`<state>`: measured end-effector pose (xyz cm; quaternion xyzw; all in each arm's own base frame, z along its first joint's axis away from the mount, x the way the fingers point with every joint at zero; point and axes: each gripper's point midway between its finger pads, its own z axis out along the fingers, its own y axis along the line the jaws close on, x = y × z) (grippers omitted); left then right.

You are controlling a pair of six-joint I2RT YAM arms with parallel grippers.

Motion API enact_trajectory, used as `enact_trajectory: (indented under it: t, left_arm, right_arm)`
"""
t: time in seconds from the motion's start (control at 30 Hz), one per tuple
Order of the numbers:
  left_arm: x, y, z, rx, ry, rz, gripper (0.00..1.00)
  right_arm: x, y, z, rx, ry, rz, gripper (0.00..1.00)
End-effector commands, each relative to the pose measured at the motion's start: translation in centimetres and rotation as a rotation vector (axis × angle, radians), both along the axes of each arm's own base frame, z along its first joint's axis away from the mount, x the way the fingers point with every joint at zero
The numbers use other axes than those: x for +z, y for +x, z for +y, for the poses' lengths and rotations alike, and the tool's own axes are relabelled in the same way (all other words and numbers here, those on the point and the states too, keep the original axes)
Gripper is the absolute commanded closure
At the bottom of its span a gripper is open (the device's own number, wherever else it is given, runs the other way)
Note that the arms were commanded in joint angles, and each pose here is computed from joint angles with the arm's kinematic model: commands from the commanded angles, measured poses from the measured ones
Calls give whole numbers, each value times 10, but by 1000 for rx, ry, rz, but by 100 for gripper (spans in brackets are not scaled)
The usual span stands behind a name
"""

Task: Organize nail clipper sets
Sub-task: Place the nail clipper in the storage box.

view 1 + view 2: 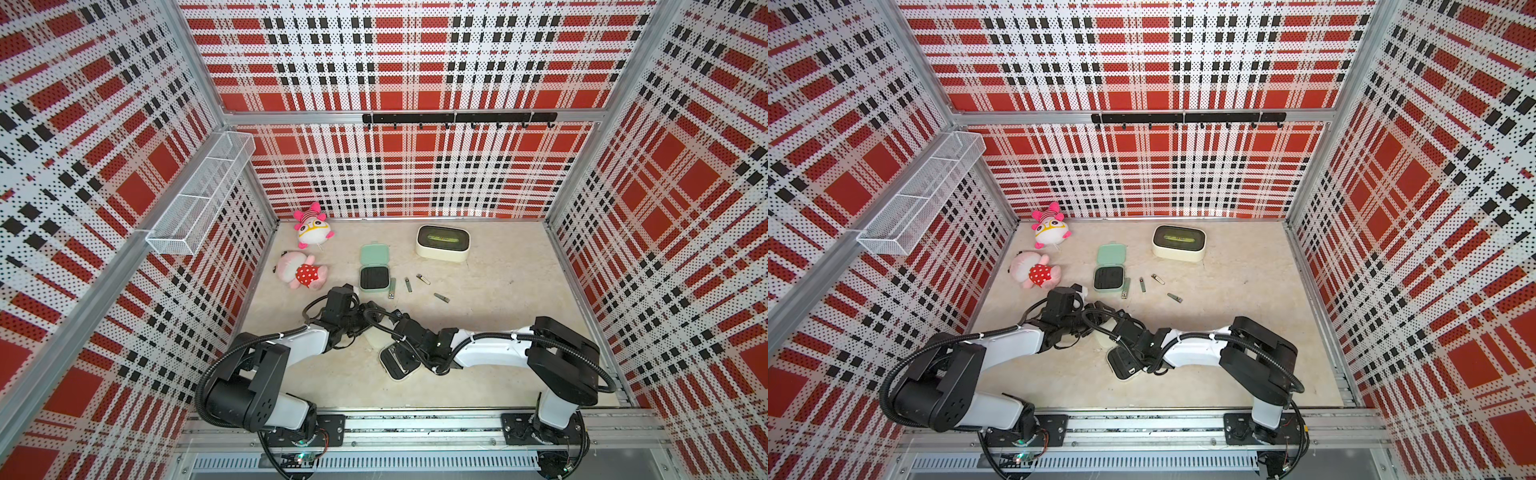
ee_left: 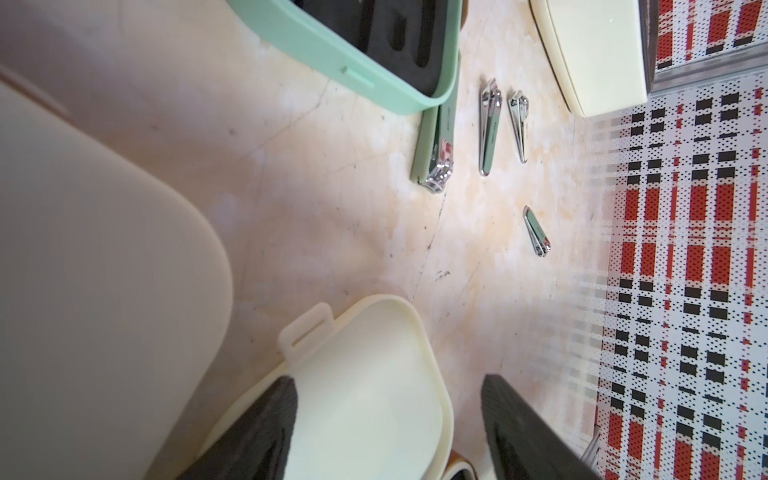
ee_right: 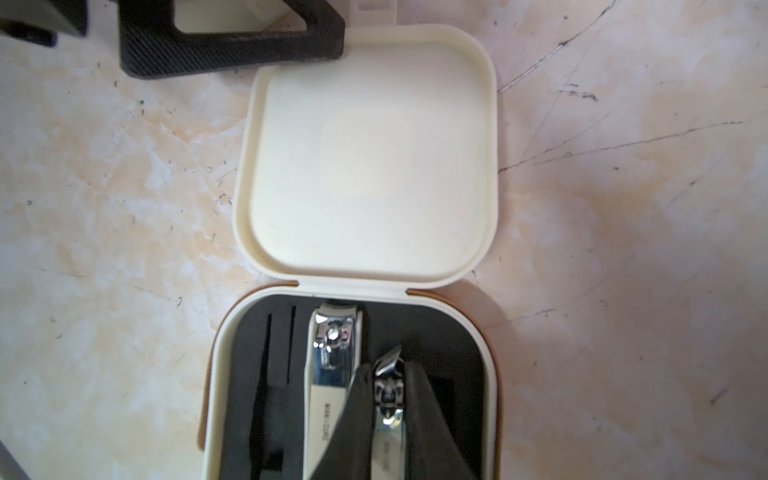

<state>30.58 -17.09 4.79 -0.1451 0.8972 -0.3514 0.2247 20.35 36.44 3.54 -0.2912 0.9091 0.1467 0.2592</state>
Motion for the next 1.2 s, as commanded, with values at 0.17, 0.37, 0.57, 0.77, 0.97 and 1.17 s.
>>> enact_trajectory:
  t: [0.17,0.37,0.57,0.77,0.97,1.17]
  left_arm:
    - [-7,1,6,10,18,6,26]
    - [-9,2,7,11,24,10,26]
    - [-8,2,8,12,24,7,26]
    - [-7,3,8,9,22,6,26]
    - [-7,3,7,5,20,7,26]
    - [-5,3,6,2,18,4,26]
  right_arm:
    - [4,-7,-9,-3,3,-8,86]
    - [0,-13,-11,3,-10,2,85]
    - [-5,-17,-12,8,-25,9,85]
    - [-2,-14,-10,2,-23,1,80]
    - [1,-12,-6,1,-21,-5,77]
    - [4,-8,-7,-11,-29,-24,72]
